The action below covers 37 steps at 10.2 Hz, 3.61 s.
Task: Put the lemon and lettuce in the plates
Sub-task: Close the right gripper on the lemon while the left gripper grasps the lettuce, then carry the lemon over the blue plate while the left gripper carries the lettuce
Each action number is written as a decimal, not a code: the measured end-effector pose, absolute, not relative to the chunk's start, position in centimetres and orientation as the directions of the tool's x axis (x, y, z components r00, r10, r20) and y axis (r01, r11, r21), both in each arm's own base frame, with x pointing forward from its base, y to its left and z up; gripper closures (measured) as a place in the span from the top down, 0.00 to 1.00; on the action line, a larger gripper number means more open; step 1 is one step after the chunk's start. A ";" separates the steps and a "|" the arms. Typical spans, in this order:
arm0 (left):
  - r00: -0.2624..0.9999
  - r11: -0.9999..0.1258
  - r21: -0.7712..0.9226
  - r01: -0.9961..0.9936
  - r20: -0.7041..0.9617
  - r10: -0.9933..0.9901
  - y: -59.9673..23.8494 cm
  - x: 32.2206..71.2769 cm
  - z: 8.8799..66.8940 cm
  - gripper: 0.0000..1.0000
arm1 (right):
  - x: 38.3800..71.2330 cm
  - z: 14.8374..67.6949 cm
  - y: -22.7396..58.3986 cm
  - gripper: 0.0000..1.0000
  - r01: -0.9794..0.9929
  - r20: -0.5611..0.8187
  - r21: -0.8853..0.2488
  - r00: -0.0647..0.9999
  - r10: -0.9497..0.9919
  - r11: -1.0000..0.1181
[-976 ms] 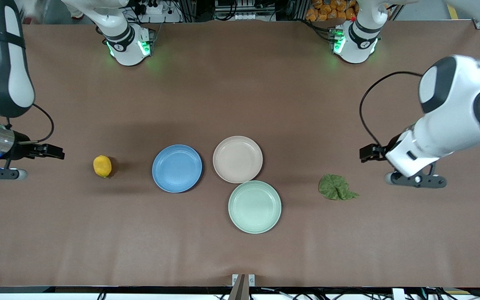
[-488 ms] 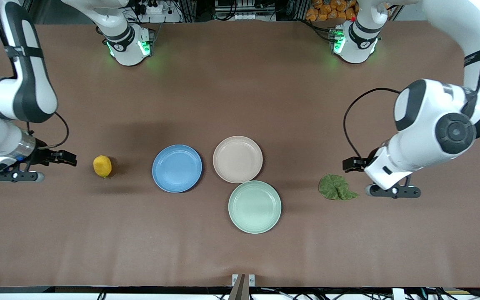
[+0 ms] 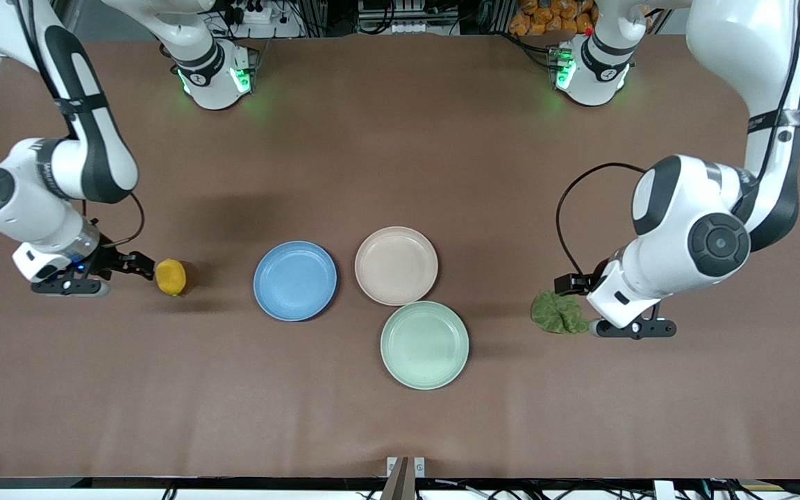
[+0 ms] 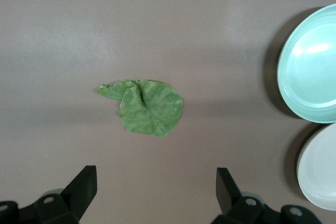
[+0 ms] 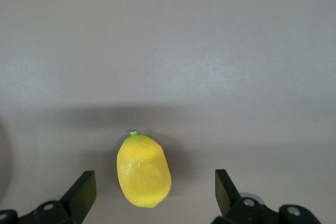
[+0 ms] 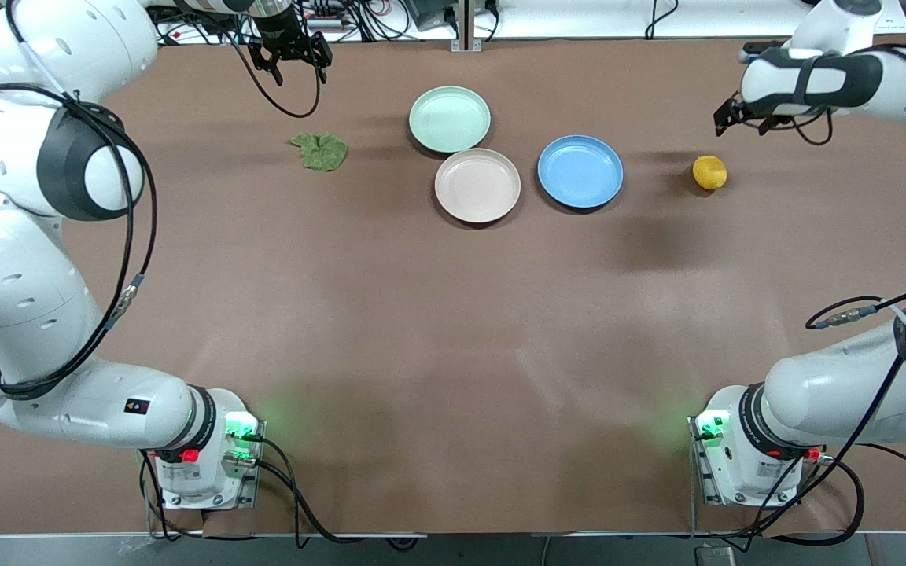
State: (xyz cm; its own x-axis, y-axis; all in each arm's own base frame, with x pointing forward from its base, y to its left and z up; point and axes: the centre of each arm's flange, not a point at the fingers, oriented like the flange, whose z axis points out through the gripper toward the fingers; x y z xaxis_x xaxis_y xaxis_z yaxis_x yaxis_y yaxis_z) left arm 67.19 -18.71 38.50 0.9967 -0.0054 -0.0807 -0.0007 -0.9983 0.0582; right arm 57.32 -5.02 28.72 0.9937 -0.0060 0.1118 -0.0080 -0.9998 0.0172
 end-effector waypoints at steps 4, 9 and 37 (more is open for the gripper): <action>0.992 -0.997 0.036 0.072 -0.104 0.068 -16.8 68.2 35.3 1.00 | 56.4 24.5 -3.8 1.00 -0.001 0.146 0.018 0.989 0.002 -1.000; 0.967 -0.970 -0.040 0.238 -0.081 0.241 -18.0 68.7 30.4 1.00 | 55.8 19.5 -3.6 1.00 0.001 0.172 0.021 0.985 0.005 -1.000; 0.929 -0.934 0.034 0.357 0.088 0.358 -20.0 68.5 24.3 0.04 | 60.6 24.0 7.8 0.59 -0.093 0.038 -0.056 0.995 -0.095 -0.994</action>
